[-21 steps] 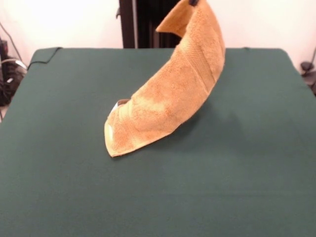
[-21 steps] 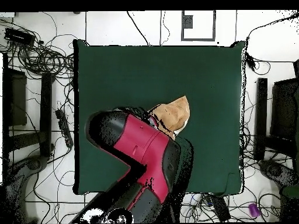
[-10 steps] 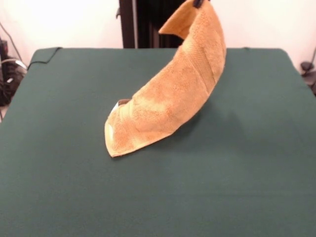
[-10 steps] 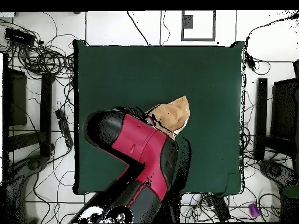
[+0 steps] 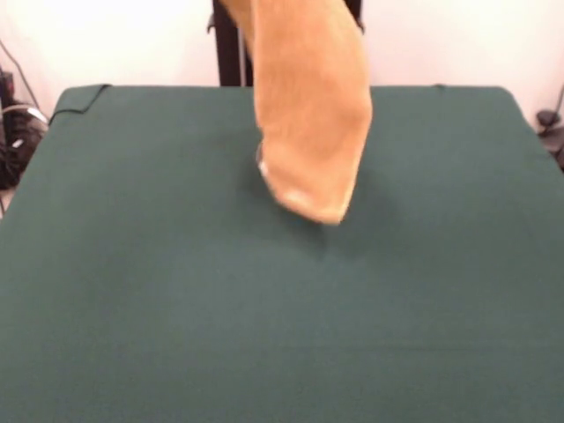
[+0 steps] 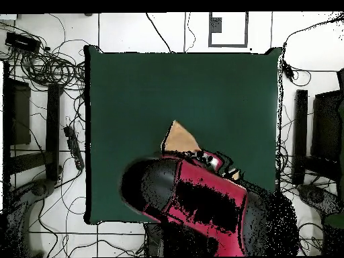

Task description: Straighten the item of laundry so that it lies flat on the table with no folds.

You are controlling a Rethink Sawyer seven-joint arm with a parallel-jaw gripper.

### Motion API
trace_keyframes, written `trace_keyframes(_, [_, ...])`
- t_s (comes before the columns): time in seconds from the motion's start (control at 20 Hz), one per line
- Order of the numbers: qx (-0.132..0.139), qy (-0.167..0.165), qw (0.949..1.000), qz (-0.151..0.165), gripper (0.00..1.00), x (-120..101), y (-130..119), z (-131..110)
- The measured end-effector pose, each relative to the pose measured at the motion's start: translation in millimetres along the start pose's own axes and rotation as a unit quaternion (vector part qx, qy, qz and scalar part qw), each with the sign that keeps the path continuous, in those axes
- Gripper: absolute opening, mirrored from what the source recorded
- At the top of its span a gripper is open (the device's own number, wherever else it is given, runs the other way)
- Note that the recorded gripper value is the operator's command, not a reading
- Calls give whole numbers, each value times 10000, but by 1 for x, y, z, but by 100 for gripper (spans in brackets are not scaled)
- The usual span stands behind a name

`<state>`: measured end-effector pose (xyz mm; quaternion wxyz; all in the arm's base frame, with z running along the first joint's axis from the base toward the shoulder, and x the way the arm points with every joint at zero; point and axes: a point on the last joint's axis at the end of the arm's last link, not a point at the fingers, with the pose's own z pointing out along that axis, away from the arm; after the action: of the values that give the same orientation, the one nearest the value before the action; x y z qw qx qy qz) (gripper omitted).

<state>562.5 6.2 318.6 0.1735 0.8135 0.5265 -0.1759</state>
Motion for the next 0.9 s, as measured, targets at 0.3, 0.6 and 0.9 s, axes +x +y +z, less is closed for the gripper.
trace_keyframes(0.3, [-260, 363, 9750, -2178, 0, -98, 13, -9])
trace_keyframes(0.6, [-760, 355, 9230, -3755, 0, -141, 21, -19])
trace_keyframes(0.9, [-1191, 309, 8951, -4286, 0, -147, 34, -27])
